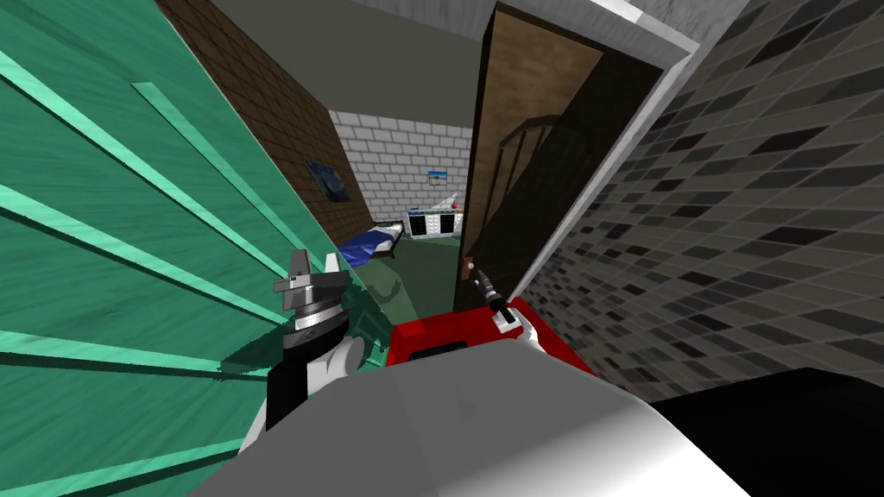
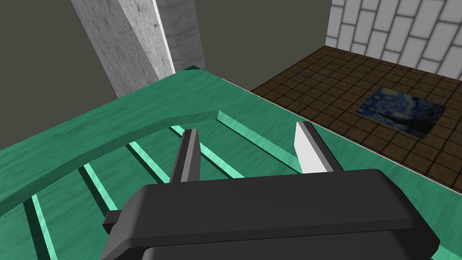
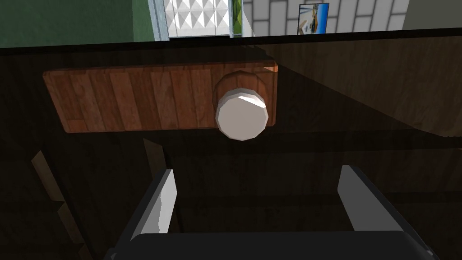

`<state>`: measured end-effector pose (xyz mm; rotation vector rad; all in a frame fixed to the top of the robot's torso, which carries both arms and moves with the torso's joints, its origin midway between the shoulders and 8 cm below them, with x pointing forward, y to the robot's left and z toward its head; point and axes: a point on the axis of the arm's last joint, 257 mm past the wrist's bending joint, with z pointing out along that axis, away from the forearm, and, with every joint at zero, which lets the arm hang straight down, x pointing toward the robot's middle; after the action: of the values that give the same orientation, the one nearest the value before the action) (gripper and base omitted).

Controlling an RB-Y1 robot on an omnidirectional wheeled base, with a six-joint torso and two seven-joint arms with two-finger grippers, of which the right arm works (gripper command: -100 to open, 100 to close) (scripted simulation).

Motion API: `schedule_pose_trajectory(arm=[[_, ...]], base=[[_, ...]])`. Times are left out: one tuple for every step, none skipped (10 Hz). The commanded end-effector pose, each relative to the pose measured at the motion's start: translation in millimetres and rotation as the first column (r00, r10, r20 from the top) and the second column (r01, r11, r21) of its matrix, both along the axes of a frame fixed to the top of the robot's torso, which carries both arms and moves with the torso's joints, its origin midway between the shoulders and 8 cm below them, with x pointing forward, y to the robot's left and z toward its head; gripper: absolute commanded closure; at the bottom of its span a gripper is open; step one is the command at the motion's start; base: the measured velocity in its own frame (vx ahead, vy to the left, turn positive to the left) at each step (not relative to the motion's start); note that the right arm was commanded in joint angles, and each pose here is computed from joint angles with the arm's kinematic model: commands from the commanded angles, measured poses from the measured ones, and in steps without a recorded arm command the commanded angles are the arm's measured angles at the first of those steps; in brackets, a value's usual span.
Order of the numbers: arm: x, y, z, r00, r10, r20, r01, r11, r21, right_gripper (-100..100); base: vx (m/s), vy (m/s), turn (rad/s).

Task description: Pull the door open

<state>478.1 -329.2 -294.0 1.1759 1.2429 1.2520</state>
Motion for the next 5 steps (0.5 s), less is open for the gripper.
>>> schedule_pose_trajectory(arm=[[0.5, -11.4, -0.4, 0.9999, -0.015, -0.001, 0.015, 1.0, 0.0, -100], [1.1, -18.8, -1.0, 0.9997, -0.025, -0.002, 0.025, 1.0, 0.0, -100], [1.6, -26.2, -1.4, 0.9993, -0.036, -0.003, 0.036, 0.999, 0.0, -100], [2.0, -32.7, -1.8, 0.9989, -0.046, -0.004, 0.046, 0.999, 0.0, -100], [2.4, -40.2, -2.1, 0.9984, -0.057, -0.004, 0.057, 0.998, 0.0, -100]], base=[[0.177, 0.023, 0.072], [0.219, -0.008, 0.087], [0.243, -0.005, 0.122], [0.218, 0.031, 0.109], [0.186, 0.043, 0.113]])
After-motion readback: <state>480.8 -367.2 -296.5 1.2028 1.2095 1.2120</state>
